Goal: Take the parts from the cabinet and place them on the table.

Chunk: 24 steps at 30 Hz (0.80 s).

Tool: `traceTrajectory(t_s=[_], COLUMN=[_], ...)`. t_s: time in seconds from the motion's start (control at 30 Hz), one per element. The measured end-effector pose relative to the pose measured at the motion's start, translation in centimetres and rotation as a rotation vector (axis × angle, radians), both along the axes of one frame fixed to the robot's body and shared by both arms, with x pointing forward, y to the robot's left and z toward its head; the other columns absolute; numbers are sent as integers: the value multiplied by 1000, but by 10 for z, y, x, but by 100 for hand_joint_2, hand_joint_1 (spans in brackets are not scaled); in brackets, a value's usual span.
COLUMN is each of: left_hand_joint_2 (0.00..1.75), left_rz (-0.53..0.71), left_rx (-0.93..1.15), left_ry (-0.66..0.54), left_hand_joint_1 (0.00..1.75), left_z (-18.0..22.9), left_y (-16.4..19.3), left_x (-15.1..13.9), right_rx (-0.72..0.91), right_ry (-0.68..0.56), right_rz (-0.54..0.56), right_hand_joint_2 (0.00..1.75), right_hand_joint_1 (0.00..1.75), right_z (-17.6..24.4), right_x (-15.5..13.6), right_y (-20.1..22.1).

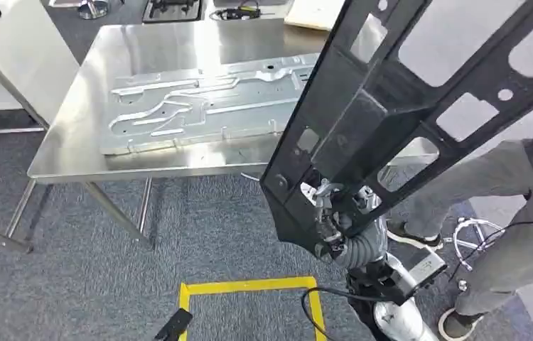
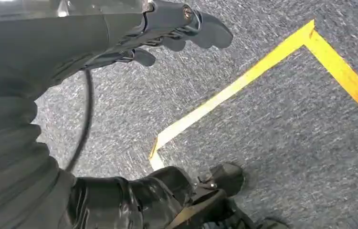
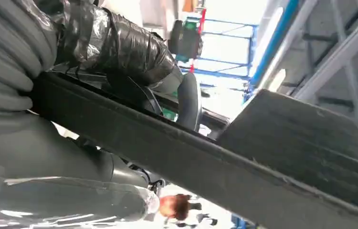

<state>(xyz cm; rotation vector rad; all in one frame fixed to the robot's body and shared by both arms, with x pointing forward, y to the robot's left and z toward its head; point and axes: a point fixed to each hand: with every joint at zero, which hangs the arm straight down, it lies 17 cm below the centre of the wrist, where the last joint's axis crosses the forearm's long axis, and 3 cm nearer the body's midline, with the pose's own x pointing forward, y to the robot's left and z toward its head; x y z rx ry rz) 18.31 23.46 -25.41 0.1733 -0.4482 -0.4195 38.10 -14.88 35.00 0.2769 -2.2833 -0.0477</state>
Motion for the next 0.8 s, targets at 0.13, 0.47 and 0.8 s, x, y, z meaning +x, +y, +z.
traceTrajectory(t_s=[0.13,0.47,0.8], left_hand_joint_2=[175,175,175], left_rz=[1,12,89], left_rx=[2,26,1], left_ry=[-1,11,10], left_hand_joint_1=[0,0,0], left_z=[0,-1,-5], left_y=[1,8,9], left_x=[2,-1,-19], right_rx=[1,-1,35], right_ry=[-2,2,15], right_rz=[3,20,95], right_hand_joint_2=[175,175,175], right_hand_joint_1=[175,175,175], right_z=[1,0,-7], right_x=[0,0,-2], right_y=[0,3,9])
